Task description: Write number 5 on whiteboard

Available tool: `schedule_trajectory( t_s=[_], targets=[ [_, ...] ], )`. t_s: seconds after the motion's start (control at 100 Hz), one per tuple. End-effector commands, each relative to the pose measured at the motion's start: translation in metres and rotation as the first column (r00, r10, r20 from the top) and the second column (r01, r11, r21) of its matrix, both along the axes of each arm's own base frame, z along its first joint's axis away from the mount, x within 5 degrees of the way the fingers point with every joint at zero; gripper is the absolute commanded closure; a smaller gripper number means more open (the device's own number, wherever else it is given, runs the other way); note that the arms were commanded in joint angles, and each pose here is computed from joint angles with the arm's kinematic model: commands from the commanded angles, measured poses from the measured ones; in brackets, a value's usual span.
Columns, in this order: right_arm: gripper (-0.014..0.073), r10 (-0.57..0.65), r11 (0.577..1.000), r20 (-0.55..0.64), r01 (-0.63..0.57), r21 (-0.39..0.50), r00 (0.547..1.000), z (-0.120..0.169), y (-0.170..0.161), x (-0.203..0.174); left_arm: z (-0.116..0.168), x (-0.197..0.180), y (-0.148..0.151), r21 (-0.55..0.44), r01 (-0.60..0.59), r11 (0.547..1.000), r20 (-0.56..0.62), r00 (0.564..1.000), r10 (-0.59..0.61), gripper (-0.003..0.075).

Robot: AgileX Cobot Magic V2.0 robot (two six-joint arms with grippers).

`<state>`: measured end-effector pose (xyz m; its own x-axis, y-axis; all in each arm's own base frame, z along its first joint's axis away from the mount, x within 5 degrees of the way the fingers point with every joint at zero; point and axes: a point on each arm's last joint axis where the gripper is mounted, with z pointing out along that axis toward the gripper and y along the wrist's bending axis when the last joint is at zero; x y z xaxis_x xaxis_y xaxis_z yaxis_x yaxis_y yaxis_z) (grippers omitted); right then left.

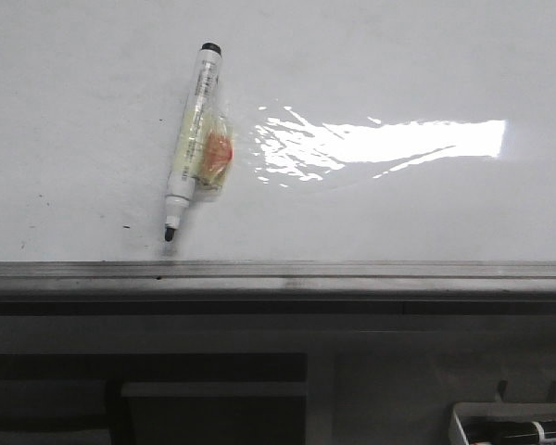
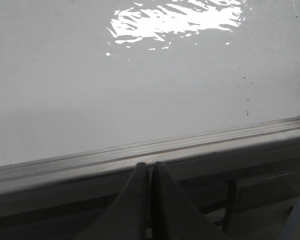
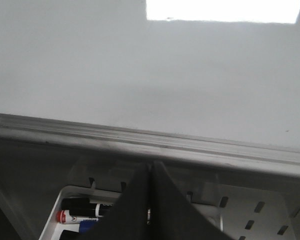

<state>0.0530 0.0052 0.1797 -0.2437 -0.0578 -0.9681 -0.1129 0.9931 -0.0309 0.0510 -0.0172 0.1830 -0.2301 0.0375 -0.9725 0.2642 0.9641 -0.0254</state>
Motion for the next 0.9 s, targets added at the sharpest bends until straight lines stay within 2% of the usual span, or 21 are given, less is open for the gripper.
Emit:
schedule_trajectory(
  t_s=[0.0, 0.89],
  targets=[
    [0.0656, -0.006, 1.0, 0.012, 0.006, -0.013, 1.0, -0.0061, -0.0007, 0.0, 0.0011, 0.0004, 0.0012, -0.039, -0.019, 0.999, 0.065, 0.998, 0.021, 0.0741],
    [0.0656, -0.006, 1.0, 0.012, 0.006, -0.013, 1.0, -0.0061, -0.0007, 0.0, 0.0011, 0.0004, 0.0012, -0.039, -0.019, 0.999, 0.065, 0.998, 0.021, 0.0741]
  ],
)
